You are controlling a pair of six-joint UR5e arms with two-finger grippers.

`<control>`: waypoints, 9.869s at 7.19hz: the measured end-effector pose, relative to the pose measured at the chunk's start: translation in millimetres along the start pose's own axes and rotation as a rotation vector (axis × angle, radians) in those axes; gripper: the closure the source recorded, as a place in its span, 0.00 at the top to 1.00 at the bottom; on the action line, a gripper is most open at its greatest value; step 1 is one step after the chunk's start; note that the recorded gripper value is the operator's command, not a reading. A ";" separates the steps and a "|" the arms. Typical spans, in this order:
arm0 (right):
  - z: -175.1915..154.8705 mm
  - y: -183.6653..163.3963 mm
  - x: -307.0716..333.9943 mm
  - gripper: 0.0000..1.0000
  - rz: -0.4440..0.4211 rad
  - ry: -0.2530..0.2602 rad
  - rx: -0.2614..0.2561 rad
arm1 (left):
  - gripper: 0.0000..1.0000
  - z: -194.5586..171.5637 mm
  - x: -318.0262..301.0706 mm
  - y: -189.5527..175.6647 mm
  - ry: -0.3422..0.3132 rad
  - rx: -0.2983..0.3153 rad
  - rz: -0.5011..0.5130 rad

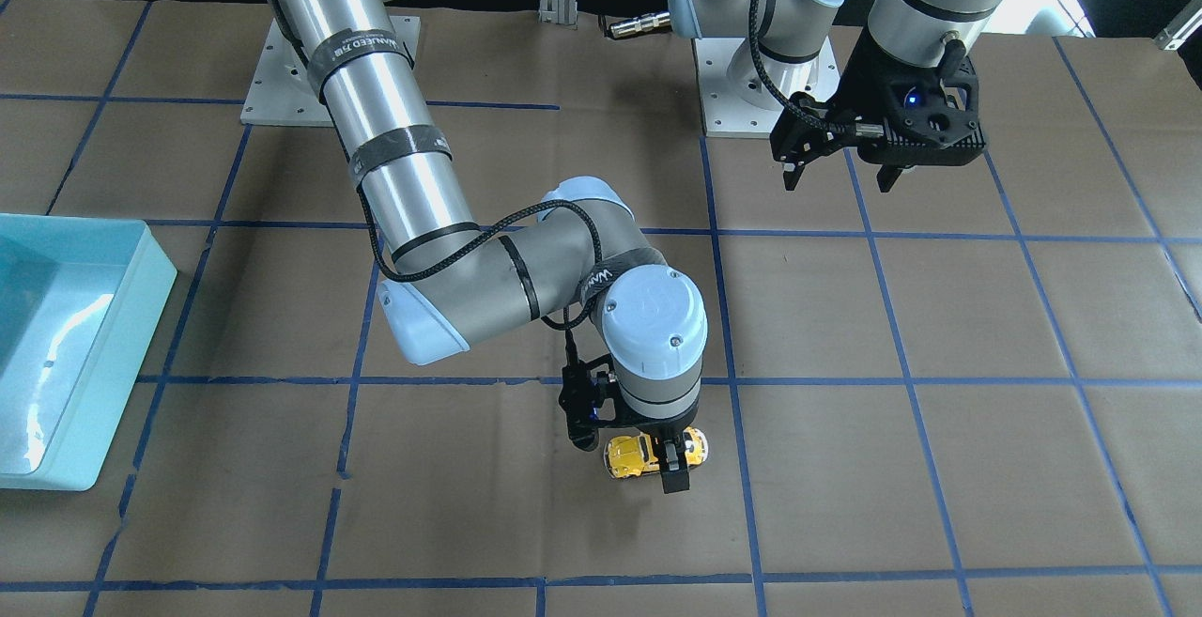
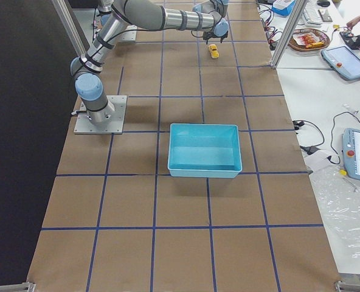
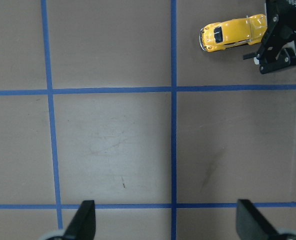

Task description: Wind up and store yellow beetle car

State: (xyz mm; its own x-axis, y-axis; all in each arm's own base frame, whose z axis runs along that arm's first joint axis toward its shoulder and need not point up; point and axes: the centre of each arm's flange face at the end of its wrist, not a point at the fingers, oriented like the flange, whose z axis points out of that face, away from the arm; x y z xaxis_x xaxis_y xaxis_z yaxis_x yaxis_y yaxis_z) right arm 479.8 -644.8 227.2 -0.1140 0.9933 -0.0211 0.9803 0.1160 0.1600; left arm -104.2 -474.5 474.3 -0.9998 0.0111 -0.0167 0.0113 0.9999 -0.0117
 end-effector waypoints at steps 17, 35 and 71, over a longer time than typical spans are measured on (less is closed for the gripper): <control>4.6 -11.2 2.7 0.50 -0.107 0.031 0.086 | 1.00 -0.6 0.2 -0.2 0.001 0.002 0.000; -246.6 -574.0 197.0 0.42 -1.262 0.146 0.156 | 1.00 18.9 45.5 -24.9 0.016 -0.026 -0.041; -312.8 -300.2 148.1 0.99 -1.471 0.028 0.340 | 1.00 -5.2 30.3 -6.7 -0.004 -0.002 -0.053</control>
State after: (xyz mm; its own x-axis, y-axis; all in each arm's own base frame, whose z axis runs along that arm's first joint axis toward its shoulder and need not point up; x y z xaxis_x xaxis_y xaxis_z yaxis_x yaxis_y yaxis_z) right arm 118.2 -531.7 484.8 -0.9979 -0.0043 0.0646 -0.0182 0.9762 -0.2161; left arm -134.6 -480.8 479.1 -0.9989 -0.0419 -0.0205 -0.0417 0.9991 -0.0103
